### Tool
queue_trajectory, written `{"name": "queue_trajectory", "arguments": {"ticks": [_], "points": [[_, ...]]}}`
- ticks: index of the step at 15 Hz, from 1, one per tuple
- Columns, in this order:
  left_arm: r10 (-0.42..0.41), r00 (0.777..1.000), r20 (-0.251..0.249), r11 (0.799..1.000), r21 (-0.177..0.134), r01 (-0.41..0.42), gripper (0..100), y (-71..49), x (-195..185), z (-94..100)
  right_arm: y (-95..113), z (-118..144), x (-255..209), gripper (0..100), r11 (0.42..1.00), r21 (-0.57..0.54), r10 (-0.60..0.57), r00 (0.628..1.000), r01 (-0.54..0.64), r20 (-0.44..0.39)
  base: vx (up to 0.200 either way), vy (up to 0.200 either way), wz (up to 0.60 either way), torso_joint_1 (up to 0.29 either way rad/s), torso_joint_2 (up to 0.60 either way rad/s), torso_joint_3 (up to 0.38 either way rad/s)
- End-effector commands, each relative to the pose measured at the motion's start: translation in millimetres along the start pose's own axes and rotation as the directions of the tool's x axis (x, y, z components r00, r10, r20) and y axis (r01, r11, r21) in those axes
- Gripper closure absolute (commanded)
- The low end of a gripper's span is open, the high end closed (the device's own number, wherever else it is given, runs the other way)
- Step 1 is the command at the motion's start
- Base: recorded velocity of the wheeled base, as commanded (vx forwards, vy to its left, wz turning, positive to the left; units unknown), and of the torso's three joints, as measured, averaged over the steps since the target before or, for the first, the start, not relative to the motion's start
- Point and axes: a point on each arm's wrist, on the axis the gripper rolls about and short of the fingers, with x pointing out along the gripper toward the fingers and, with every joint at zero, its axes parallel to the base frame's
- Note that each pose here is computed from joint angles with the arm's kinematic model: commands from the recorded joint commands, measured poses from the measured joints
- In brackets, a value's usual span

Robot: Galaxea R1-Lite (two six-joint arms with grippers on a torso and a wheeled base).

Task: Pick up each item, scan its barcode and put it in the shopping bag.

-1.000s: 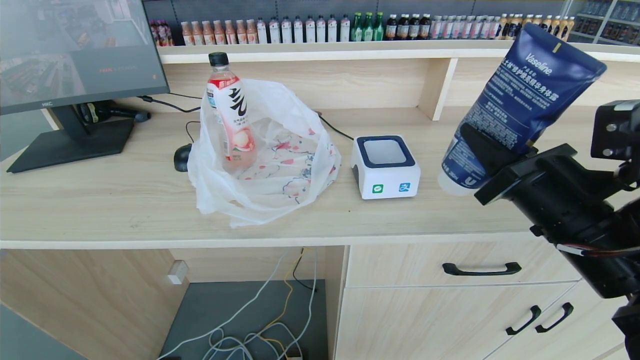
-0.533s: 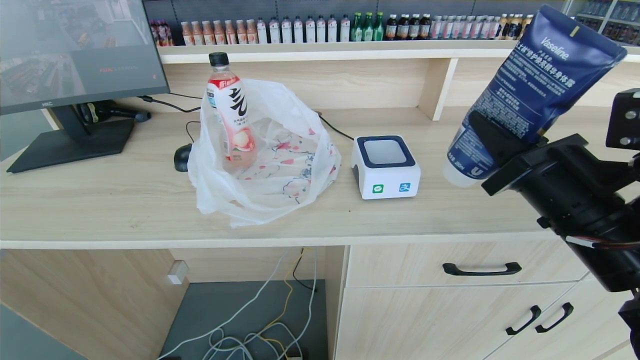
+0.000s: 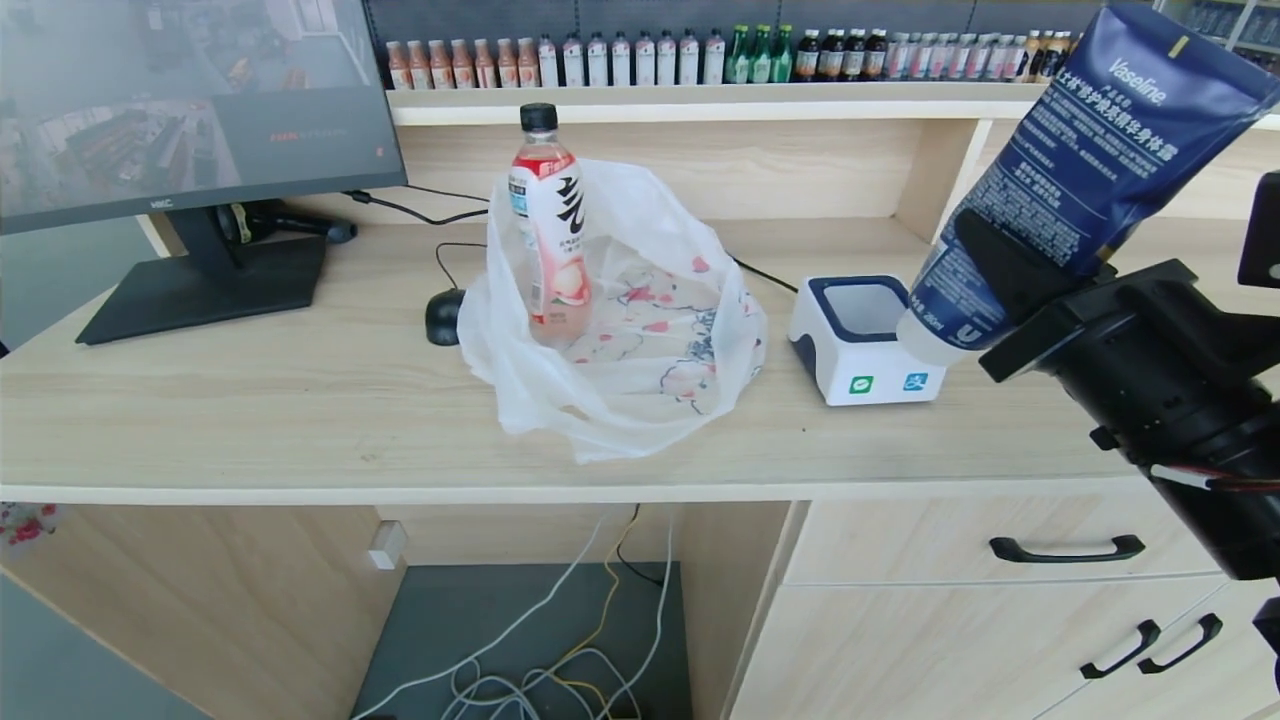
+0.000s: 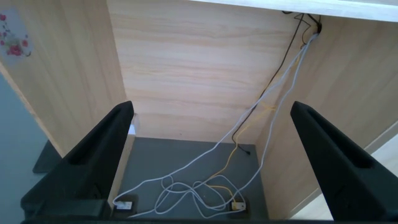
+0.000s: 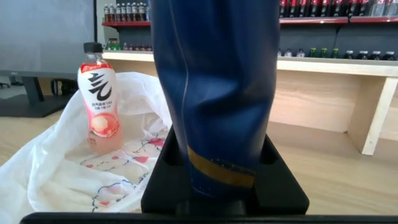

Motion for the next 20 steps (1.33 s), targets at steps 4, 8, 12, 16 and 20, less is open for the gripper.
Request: {"name": "queue_trajectory", "arguments": {"ticks": [4,8,12,16,20], "points": [[0.001,1.000,0.001,1.000,0.000,-0.001,0,0.0,0.0,0.1,0.1,0.4,-0.1,100,1.000,0.000,0.000,1.000,0.000,0.003,0.000,0.150,0.00,0.003,0.00,0.001],[0.001,1.000,0.001,1.000,0.003,-0.001,0,0.0,0.0,0.1,0.3,-1.6,0.4,100,1.000,0.000,0.001,1.000,-0.001,-0.003,0.000,0.000,0.00,0.000,0.00,0.000],[0.001,1.000,0.001,1.000,0.001,-0.001,0,0.0,0.0,0.1,0.5,-2.5,2.7,100,1.000,0.000,0.001,1.000,-0.001,-0.002,0.000,0.000,0.00,0.000,0.00,0.000],[0.001,1.000,0.001,1.000,0.001,-0.001,0,0.0,0.0,0.1,4.9,-8.4,13.9,100,1.000,0.005,0.012,1.000,-0.012,0.001,0.000,0.000,0.00,0.000,0.00,0.000],[0.001,1.000,0.001,1.000,0.001,-0.001,0,0.0,0.0,0.1,21.4,-12.5,27.1,100,0.998,0.033,0.061,0.998,-0.062,0.018,0.000,0.000,0.00,0.000,0.00,0.000]]}}
